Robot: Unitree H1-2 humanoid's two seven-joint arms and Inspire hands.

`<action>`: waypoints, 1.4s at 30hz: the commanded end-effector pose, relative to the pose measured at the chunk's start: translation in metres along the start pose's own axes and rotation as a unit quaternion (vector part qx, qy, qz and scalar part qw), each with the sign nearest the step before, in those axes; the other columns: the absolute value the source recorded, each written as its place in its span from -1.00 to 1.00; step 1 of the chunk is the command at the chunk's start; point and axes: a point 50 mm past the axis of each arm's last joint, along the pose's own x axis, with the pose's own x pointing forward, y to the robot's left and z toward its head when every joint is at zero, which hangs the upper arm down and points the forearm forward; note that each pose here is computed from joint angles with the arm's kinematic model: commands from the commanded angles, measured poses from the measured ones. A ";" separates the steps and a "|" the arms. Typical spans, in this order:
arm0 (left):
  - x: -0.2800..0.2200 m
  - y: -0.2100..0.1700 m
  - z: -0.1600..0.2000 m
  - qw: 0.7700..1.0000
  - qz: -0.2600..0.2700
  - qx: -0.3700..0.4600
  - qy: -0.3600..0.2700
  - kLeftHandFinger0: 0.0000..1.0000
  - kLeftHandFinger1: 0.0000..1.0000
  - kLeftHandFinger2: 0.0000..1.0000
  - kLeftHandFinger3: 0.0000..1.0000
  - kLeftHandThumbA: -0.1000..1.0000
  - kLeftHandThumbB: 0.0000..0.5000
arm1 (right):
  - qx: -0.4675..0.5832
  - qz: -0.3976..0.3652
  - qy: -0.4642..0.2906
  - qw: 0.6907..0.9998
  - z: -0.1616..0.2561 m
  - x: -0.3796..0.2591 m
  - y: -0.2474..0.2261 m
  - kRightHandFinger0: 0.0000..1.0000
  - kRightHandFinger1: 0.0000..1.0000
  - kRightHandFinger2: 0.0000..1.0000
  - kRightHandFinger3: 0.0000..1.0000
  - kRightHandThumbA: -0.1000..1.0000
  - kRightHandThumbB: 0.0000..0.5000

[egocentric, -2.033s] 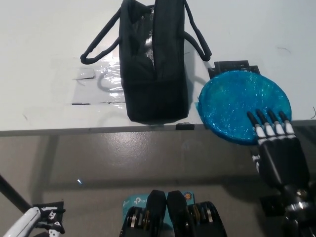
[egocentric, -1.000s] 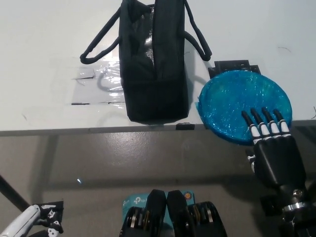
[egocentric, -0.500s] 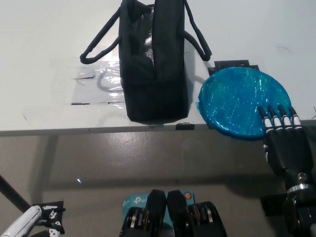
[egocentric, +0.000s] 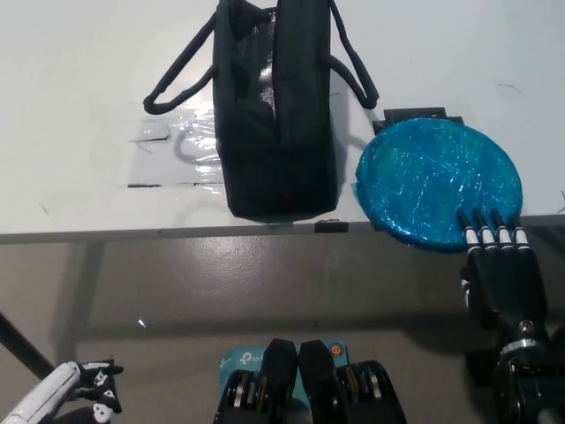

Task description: The robot uses its right hand to pick up a stack of plates kept in the middle of the desk and put it inside a bag kept next to it

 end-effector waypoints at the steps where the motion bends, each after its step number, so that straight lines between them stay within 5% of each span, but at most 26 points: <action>1: -0.001 0.007 0.003 1.000 0.002 0.005 0.002 0.68 0.66 0.73 0.73 -1.00 -1.00 | -0.007 -0.003 0.011 1.000 -0.005 -0.004 -0.002 1.00 1.00 1.00 1.00 0.01 1.00; 12: -0.004 0.008 0.002 1.000 0.007 0.008 0.005 0.65 0.64 0.70 0.69 -1.00 -1.00 | -0.067 -0.140 -0.024 0.988 -0.005 0.031 -0.015 1.00 1.00 1.00 1.00 -0.01 1.00; 28: 0.000 0.011 0.011 1.000 0.009 0.027 -0.014 0.56 0.55 0.61 0.53 -1.00 -1.00 | -0.068 -0.162 -0.068 0.982 0.021 0.065 0.000 1.00 1.00 1.00 1.00 -0.19 1.00; 32: 0.000 0.011 0.012 0.999 0.010 0.027 -0.015 0.55 0.56 0.61 0.52 -1.00 -1.00 | -0.061 -0.176 -0.100 0.977 0.024 0.071 0.000 1.00 1.00 1.00 1.00 -0.04 1.00; 33: 0.000 0.012 0.012 0.999 0.011 0.030 -0.015 0.54 0.54 0.59 0.50 -1.00 -1.00 | -0.005 -0.172 -0.128 0.977 0.024 0.075 -0.003 0.75 0.63 1.00 1.00 -0.12 0.07; 34: 0.000 0.012 0.012 0.999 0.011 0.031 -0.015 0.54 0.54 0.59 0.49 -1.00 -1.00 | 0.002 -0.173 -0.132 0.976 0.024 0.075 -0.004 0.32 0.50 1.00 1.00 -0.12 0.09; 35: 0.000 0.012 0.012 0.999 0.014 0.027 -0.018 0.51 0.51 0.54 0.45 -1.00 -1.00 | 0.011 -0.192 -0.194 0.962 0.020 0.080 -0.008 -0.93 -0.94 -0.77 1.00 -0.94 -0.91; 36: 0.000 0.012 0.012 0.999 0.014 0.028 -0.017 0.50 0.50 0.54 0.44 -1.00 -1.00 | 0.007 -0.196 -0.203 0.959 0.019 0.081 -0.009 -1.00 -1.00 -0.99 0.60 -1.00 -0.90; 37: 0.000 0.012 0.012 0.999 0.014 0.027 -0.017 0.51 0.51 0.54 0.44 -1.00 -1.00 | 0.009 -0.200 -0.210 0.957 0.018 0.082 -0.009 -1.00 -1.00 -1.00 0.17 -1.00 -0.99; 38: 0.001 0.012 0.011 0.999 0.013 0.029 -0.015 0.53 0.52 0.52 0.45 -1.00 -1.00 | 0.013 -0.214 -0.216 0.953 0.016 0.083 -0.009 -1.00 -1.00 -0.78 -0.62 -1.00 -0.88; 40: 0.001 0.012 0.011 0.999 0.014 0.028 -0.013 0.54 0.52 0.52 0.45 -1.00 -1.00 | 0.011 -0.226 -0.223 0.948 0.015 0.082 -0.010 -1.00 -1.00 -0.39 -0.87 -1.00 -0.75; 42: 0.001 0.012 0.011 0.999 0.014 0.028 -0.013 0.55 0.52 0.52 0.45 -1.00 -1.00 | 0.012 -0.228 -0.225 0.947 0.015 0.083 -0.010 -1.00 -1.00 -0.32 -0.91 -1.00 -0.70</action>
